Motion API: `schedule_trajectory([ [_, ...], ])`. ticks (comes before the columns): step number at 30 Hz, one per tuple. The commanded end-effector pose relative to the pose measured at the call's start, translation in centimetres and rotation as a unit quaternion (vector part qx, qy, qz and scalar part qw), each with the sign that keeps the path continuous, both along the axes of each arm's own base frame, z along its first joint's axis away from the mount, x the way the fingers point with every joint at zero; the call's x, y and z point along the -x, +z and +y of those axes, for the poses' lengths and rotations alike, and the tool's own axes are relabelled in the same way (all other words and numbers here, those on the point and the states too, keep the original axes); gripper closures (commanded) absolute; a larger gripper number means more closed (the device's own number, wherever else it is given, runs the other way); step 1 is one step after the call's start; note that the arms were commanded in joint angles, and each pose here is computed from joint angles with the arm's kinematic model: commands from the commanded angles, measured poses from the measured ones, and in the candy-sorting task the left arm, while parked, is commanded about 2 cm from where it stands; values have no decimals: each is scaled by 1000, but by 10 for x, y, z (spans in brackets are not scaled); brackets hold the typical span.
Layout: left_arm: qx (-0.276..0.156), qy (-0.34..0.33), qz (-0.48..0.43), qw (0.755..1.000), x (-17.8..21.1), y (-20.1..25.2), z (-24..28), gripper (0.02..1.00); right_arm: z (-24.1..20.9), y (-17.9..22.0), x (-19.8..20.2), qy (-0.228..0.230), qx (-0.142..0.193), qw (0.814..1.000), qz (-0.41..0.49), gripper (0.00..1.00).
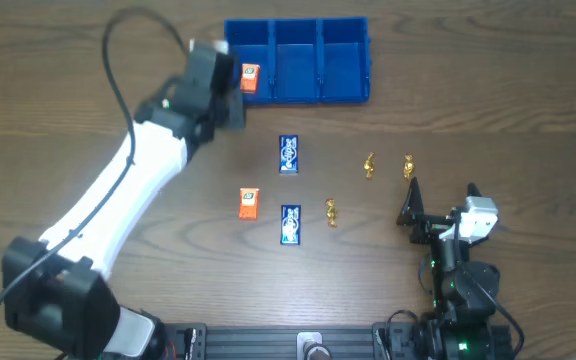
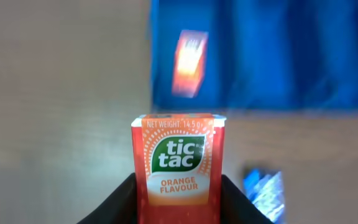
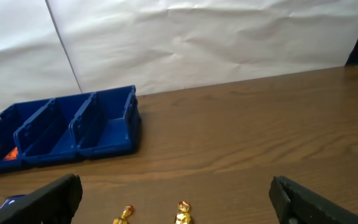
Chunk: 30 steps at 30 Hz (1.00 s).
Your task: Sort Candies Into Trays
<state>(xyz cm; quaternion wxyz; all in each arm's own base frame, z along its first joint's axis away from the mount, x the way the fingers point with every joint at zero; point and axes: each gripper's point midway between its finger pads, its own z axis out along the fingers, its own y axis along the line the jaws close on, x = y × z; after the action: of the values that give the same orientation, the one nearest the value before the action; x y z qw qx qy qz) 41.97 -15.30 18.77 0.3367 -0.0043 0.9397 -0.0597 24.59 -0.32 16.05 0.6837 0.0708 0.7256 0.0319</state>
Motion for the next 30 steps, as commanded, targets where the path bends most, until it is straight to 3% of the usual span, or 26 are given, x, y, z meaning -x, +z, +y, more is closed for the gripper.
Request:
schedule_trajectory([
  [1,-4,26,-35,999,-50,53,-12,766,-1,-1,0,-3,2,1000,0,3],
  [8,-17,17,18,1000,-104,1,-40,741,-1,-1,0,-3,2,1000,0,3],
  [15,-28,24,82,996,-113,-70,-38,748,-1,-1,0,-3,2,1000,0,3],
  [30,-18,35,87,995,-121,-74,-19,746,-1,-1,0,-3,2,1000,0,3],
])
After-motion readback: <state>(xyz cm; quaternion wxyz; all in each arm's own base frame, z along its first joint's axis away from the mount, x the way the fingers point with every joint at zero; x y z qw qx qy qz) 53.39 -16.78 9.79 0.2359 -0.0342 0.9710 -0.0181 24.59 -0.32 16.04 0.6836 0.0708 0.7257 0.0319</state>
